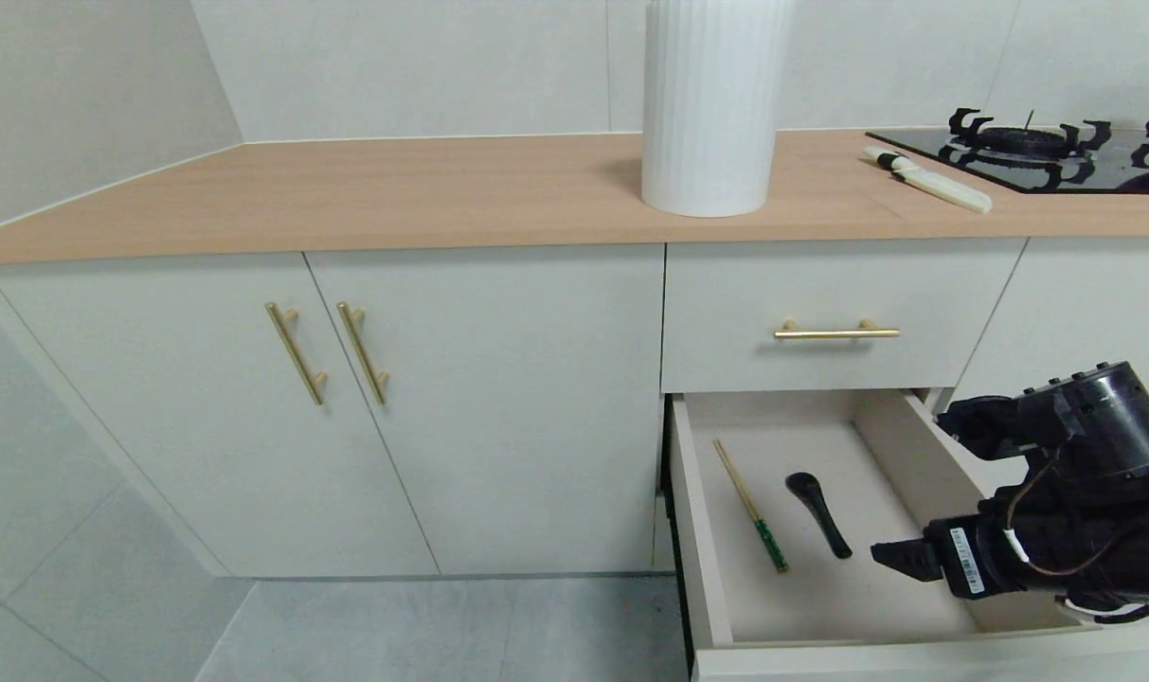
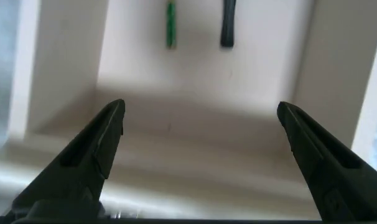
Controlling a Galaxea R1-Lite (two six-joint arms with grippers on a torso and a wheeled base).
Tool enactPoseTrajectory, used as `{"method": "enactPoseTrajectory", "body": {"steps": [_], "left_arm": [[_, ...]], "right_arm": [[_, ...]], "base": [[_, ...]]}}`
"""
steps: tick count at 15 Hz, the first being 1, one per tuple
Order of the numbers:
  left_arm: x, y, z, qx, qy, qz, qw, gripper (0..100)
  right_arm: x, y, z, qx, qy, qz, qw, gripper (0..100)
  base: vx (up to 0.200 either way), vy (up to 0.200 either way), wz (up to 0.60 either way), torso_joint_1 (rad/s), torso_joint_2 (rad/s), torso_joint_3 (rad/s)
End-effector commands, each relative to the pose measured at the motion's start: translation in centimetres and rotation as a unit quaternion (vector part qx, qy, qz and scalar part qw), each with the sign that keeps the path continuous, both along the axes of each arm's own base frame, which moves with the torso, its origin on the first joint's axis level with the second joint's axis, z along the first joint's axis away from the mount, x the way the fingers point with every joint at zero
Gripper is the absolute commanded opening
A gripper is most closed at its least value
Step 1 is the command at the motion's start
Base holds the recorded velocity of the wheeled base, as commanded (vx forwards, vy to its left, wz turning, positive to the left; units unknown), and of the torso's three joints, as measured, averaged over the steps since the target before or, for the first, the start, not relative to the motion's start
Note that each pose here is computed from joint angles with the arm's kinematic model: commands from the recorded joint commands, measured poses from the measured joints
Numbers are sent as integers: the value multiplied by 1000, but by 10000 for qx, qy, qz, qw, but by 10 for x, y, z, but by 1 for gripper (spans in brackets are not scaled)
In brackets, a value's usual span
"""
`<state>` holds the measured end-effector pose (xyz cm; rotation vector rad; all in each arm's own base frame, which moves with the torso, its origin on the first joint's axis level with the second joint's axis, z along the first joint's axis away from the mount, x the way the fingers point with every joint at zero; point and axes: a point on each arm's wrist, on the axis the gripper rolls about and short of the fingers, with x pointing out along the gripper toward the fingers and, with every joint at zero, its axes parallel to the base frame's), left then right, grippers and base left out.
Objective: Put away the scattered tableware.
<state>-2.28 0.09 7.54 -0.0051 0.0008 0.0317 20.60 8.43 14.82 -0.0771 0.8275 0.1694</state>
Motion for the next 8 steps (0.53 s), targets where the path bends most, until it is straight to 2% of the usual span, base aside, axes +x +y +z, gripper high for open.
{"method": "enactPoseTrajectory", "body": {"steps": [1, 8], "left_arm": [[0, 0, 0, -5, -4, 3, 10000, 100], [0, 0, 0, 3, -4, 3, 10000, 100]], "right_arm": [[-3, 0, 3, 15, -54, 34, 10000, 100], [-38, 7, -1, -714, 740, 976, 9899, 100]], "base": [[0, 0, 0, 0, 0, 0], [0, 0, 0, 0, 0, 0]]}}
